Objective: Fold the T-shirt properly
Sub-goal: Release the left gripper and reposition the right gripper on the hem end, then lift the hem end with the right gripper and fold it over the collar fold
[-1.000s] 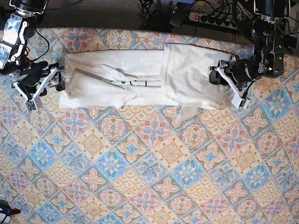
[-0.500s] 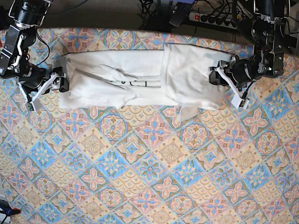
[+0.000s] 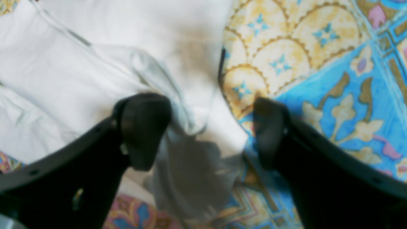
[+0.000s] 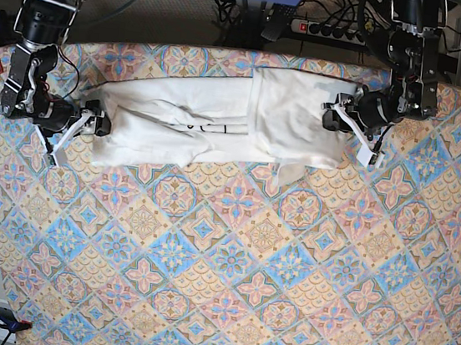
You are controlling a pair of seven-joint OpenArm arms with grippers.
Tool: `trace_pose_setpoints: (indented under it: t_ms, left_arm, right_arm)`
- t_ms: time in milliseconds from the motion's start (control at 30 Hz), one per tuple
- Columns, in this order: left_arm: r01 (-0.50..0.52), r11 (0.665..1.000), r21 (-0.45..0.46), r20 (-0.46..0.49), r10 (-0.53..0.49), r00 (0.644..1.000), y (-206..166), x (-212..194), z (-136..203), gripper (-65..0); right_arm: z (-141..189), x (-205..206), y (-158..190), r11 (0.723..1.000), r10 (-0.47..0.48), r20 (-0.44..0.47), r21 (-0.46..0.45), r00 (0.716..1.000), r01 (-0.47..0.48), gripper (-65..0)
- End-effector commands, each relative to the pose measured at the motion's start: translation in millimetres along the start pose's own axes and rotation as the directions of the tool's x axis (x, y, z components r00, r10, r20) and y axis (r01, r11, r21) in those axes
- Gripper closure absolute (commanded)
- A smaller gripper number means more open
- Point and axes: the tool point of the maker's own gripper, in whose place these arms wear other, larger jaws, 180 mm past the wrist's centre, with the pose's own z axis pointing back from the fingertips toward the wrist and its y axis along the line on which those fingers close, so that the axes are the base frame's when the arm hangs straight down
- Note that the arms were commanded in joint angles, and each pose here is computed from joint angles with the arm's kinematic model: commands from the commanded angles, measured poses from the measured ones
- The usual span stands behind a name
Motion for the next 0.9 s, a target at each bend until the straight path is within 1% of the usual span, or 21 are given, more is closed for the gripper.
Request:
trace_pose_setpoints:
  t_ms: [0,67,133,200,267,367,400,433,500,600,633,667,800,867]
  left_arm:
    - [0.009,1.000,0.021,-0.016,-0.008,1.000,3.6,-1.7,0.5,-16.2]
    - [0.009,1.000,0.021,-0.016,-0.008,1.000,3.6,-1.7,0.5,-16.2]
    - [0.009,1.000,0.020,-0.015,-0.009,1.000,3.4,-1.2,0.7,-16.2]
    - [0.008,1.000,0.019,-0.014,-0.008,1.000,3.2,-1.2,0.7,-16.2]
    - [0.008,1.000,0.019,-0.014,-0.008,1.000,3.2,-1.2,0.7,-16.2]
    - [0.009,1.000,0.019,-0.013,-0.009,1.000,3.1,-0.4,0.6,-16.2]
    - [0.009,1.000,0.019,-0.013,-0.009,1.000,3.1,-0.4,0.6,-16.2]
    - [0.010,1.000,0.019,-0.010,-0.010,1.000,2.8,1.2,0.6,-16.2]
    - [0.011,1.000,0.018,-0.007,-0.011,1.000,2.6,2.8,0.5,-16.2]
    - [0.011,1.000,0.017,-0.006,-0.011,1.000,1.8,3.1,0.4,-16.2]
    - [0.011,1.000,0.016,-0.004,-0.011,1.000,1.7,3.9,0.4,-16.2]
    - [0.012,1.000,0.016,-0.003,-0.012,1.000,1.5,4.7,0.4,-16.2]
    - [0.014,1.000,0.012,0.003,-0.014,1.000,-0.1,7.1,0.4,-16.2]
    - [0.020,1.000,-0.003,0.022,-0.020,1.000,-8.8,12.2,0.9,-16.2]
  right_arm:
    - [0.4,8.7,4.7,1.000,0.023,0.013,0.012,1.000,-0.023,-44.8]
    - [-6.5,-10.4,16.0,0.999,0.018,-0.021,0.040,1.000,-0.017,-44.7]
    - [-8.2,-18.3,23.1,0.998,0.008,-0.026,0.062,1.000,-0.006,-44.7]
    - [-10.2,-20.2,30.0,0.996,-0.008,-0.018,0.087,1.000,0.010,-44.6]
    - [-17.7,-21.4,48.2,0.991,-0.013,-0.014,0.137,1.000,0.015,-44.6]
    - [-21.3,-21.1,59.2,0.985,-0.011,-0.013,0.171,1.000,0.013,-44.3]
    - [-21.9,-21.1,61.0,0.984,-0.009,-0.013,0.176,1.000,0.012,-43.1]
    - [-21.8,-21.6,61.3,0.984,-0.010,-0.016,0.178,1.000,0.013,-40.2]
    - [-21.6,-21.2,61.3,0.984,-0.007,-0.016,0.177,1.000,0.010,-30.7]
    - [-20.8,-17.1,59.1,0.985,-0.012,-0.007,0.173,1.000,0.013,-10.2]
    - [-20.8,-17.1,59.1,0.985,-0.012,-0.007,0.173,1.000,0.013,-4.3]
    - [-20.8,-17.1,59.1,0.985,-0.012,-0.007,0.173,1.000,0.013,-0.2]
    - [-19.5,-14.2,57.6,0.985,-0.009,0.001,0.170,1.000,0.009,-0.2]
    - [-16.4,-8.0,51.7,0.987,-0.027,0.026,0.159,0.999,0.023,0.0]
